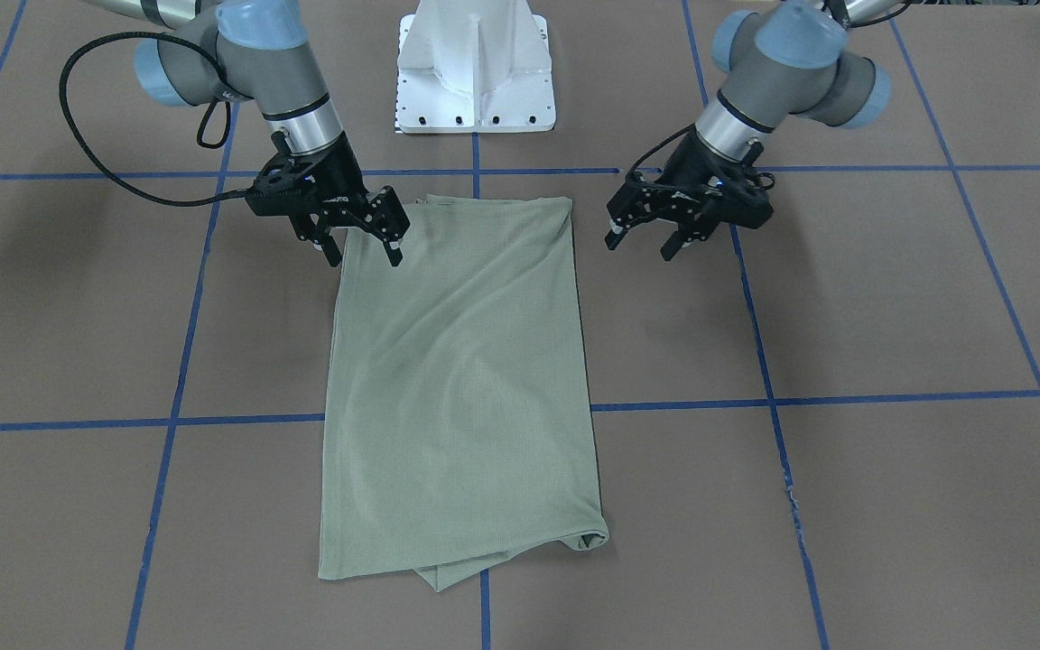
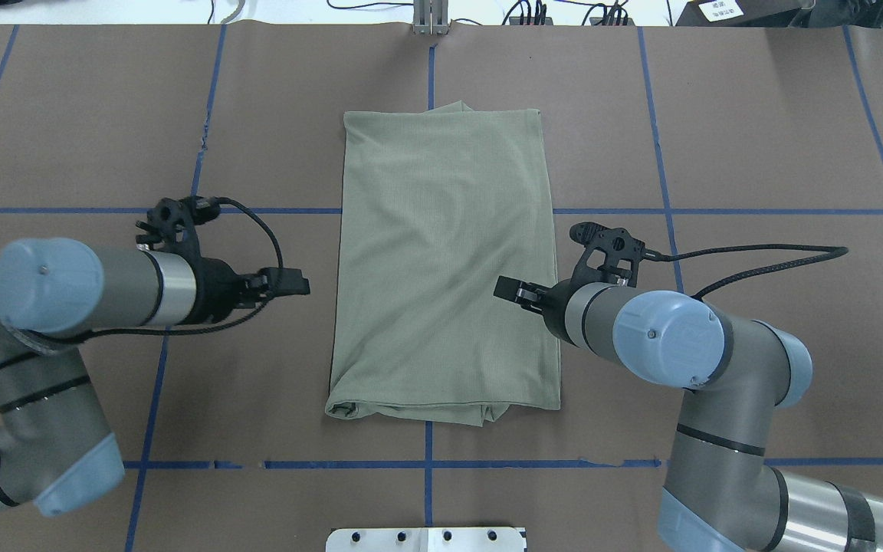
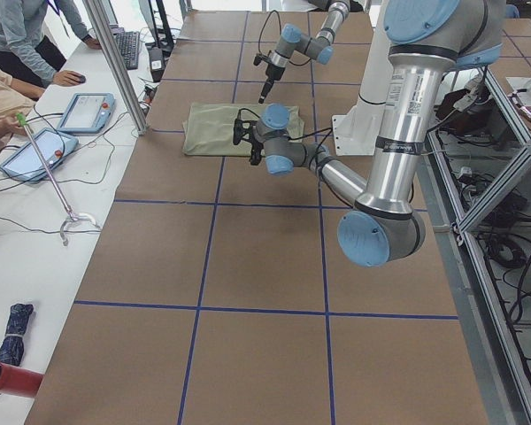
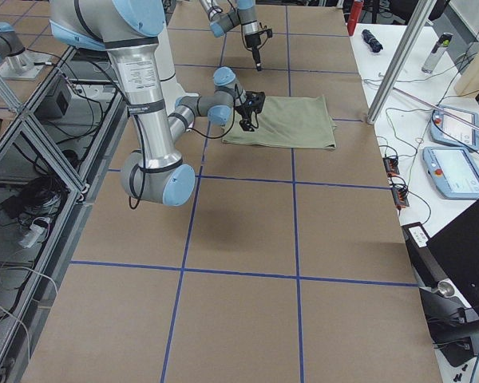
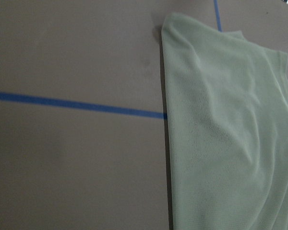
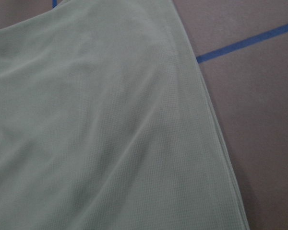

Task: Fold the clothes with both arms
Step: 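Lower both grippers to the shirt's edge nearest the robot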

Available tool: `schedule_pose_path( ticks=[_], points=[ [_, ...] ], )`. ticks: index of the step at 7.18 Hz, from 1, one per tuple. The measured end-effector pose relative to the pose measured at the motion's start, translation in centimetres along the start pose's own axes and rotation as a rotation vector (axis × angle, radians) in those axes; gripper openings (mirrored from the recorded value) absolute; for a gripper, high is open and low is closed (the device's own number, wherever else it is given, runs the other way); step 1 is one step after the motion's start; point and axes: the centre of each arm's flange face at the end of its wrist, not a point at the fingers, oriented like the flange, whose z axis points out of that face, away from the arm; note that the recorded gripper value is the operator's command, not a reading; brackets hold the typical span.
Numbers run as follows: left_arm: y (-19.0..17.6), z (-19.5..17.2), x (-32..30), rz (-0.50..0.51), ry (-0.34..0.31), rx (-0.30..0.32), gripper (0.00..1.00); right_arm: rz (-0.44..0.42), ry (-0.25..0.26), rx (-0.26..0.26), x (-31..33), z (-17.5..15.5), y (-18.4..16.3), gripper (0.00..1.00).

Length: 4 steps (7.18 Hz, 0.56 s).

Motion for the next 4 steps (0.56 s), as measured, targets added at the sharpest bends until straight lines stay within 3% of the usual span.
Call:
schedule_pose_path(
  ticks=[2, 4],
  points=[
    [5.7, 3.1, 2.9, -0.044, -0.059, -0.047, 0.76, 0.034, 0.029, 0.019, 0.1, -0.3, 1.2, 0.99],
    [8.9, 4.3, 3.7, -0.042, -0.095, -0.087, 0.76, 0.027, 0.028, 0.033, -0.1, -0.3, 2.5, 0.99]
  ],
)
